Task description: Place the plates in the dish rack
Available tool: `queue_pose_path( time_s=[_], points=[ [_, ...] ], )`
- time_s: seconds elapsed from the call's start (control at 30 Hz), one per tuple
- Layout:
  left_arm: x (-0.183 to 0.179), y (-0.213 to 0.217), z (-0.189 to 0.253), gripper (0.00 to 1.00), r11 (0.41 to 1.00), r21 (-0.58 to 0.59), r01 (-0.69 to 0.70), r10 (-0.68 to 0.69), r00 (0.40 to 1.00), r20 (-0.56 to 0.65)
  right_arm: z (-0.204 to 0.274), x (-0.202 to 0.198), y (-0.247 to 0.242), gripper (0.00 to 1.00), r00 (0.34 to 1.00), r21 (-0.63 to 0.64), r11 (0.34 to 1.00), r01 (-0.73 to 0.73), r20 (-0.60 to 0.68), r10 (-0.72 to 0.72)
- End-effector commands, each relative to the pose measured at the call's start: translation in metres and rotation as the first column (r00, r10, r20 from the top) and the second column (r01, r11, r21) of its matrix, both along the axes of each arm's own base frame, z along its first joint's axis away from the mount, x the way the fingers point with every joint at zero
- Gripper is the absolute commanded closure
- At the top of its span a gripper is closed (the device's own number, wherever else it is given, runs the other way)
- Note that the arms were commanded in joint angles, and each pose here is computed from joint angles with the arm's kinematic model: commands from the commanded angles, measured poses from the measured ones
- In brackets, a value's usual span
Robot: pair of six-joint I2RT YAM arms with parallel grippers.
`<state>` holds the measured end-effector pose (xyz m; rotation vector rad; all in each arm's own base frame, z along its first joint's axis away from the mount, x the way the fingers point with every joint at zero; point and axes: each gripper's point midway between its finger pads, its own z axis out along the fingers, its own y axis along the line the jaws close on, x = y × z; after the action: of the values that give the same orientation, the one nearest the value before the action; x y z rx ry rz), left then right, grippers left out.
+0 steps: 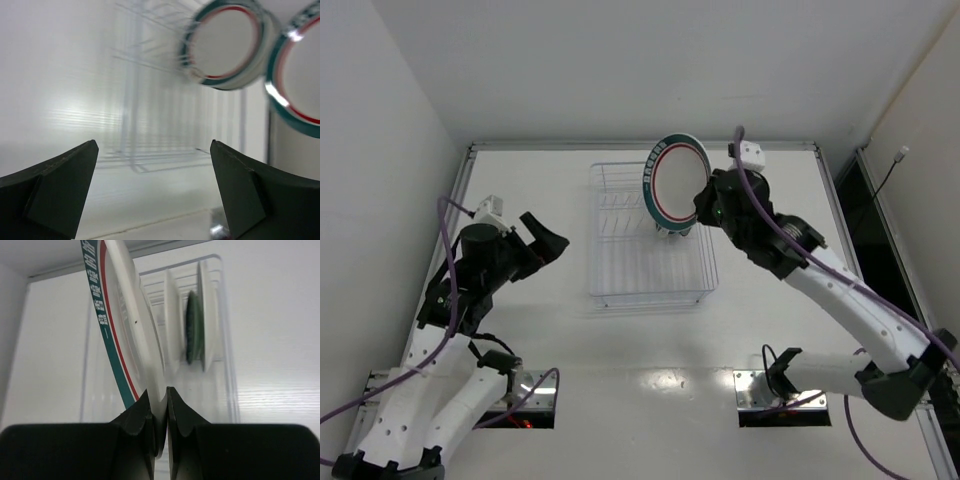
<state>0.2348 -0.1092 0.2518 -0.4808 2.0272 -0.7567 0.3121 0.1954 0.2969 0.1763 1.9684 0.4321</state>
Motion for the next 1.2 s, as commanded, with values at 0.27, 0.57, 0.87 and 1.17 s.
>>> queue_pose_path(
  time_s=[0.27,0.57,0.87,1.17],
  points=[
    [-0.012,0.085,-0.022,0.06,0.893,0.351,-0.28,0.296,0.955,0.009,0.0,0.07,0.011,1.0,0.96,-0.511,0.821,0.255,0.028,-0.28],
    [-0.011,0.08,-0.027,0.04,0.905,0.337,-0.261,0.269,0.963,0.022,-0.035,0.089,0.023,1.0,0.949,-0.634,0.728,0.26,0.031,-0.313],
    [-0.012,0.078,-0.025,0.04,0.908,0.333,-0.255,0.26,0.965,0.03,-0.097,0.099,0.046,1.0,0.96,-0.623,0.764,0.168,-0.073,-0.271],
    [-0.014,0.078,-0.027,0.04,0.907,0.337,-0.252,0.26,0.965,0.022,-0.15,0.093,0.07,1.0,0.947,-0.545,0.836,0.068,-0.23,-0.226]
  ],
)
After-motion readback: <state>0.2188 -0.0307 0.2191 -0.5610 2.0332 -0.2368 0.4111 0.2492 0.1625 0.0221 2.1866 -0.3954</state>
